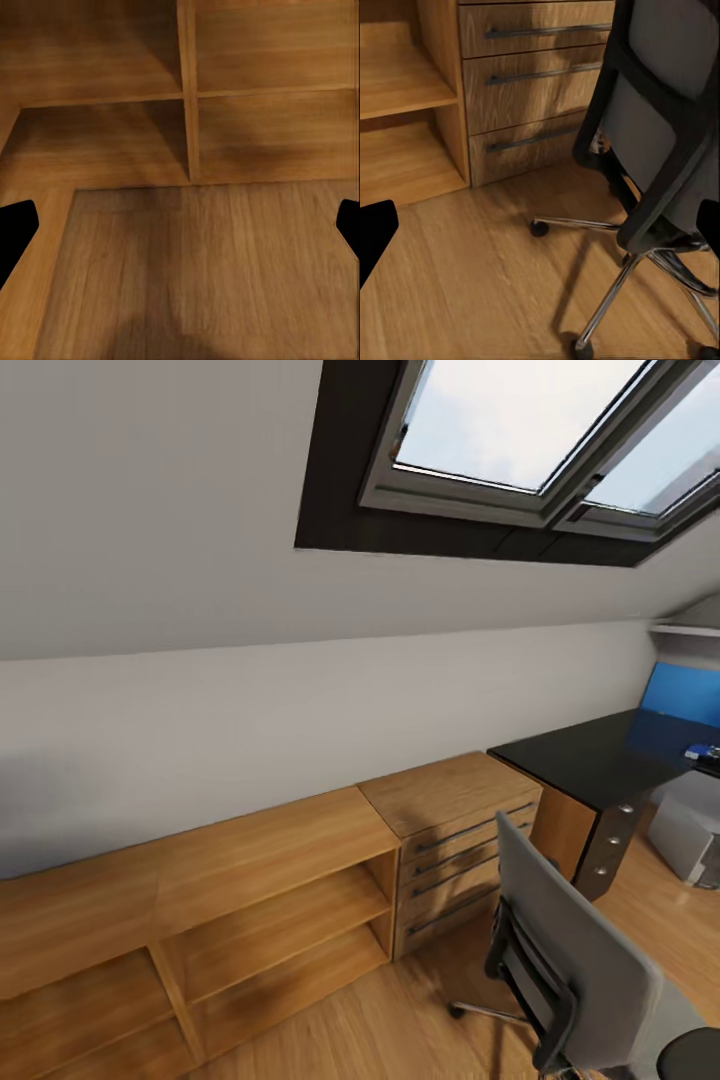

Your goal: In the bedroom, organize the workspace by keeping the computer under the desk, ensuring the monitor is on the desk, placing the keyboard on the desk next to the monitor, placing the mouse on the desk next to the keyboard, moving the folder from the swivel chair onto the desk next to the mouse, stacking the notebook on top of the folder with the pen on top of the notebook, and positioning the swivel chair next to the desk.

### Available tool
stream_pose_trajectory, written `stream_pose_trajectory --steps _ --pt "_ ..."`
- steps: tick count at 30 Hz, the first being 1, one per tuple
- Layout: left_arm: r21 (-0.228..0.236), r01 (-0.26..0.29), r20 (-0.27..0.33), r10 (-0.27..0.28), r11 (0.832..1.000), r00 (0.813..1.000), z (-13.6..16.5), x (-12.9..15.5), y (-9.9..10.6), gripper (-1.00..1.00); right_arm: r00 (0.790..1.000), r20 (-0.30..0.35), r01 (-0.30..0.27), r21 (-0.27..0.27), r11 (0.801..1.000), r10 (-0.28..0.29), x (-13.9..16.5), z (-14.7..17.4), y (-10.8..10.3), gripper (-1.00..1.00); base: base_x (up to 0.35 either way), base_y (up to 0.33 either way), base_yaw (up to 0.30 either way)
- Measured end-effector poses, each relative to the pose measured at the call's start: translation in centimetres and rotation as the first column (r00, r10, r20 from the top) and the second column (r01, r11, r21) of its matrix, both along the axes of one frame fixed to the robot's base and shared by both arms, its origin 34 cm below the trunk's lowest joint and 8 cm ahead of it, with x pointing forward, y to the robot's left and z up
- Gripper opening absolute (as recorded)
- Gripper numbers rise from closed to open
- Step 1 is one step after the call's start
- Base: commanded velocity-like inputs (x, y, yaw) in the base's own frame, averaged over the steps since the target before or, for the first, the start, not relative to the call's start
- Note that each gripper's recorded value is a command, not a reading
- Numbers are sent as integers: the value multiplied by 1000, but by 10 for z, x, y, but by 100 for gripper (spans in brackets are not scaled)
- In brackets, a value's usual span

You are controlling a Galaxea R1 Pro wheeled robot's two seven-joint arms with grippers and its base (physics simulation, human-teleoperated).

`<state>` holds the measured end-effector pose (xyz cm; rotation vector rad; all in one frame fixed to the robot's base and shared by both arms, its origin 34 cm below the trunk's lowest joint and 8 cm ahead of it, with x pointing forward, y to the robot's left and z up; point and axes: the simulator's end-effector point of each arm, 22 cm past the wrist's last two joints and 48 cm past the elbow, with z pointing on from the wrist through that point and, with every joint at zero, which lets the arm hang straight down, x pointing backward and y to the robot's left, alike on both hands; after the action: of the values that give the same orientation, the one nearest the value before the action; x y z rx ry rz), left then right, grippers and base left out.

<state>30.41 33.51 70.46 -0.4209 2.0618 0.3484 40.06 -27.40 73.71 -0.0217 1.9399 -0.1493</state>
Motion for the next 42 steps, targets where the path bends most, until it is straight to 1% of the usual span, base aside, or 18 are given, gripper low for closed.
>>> stream_pose_trajectory --steps 27,42 --pt "0 0 0 0 1000 1000 0 0 0 100 1000 0 -1 0 1000 1 0 0 0 100 0 1 -300" --pt "-1 2 0 -2 1000 1000 0 0 0 100 1000 0 -1 0 1000 1 0 0 0 100 97 198 -300"
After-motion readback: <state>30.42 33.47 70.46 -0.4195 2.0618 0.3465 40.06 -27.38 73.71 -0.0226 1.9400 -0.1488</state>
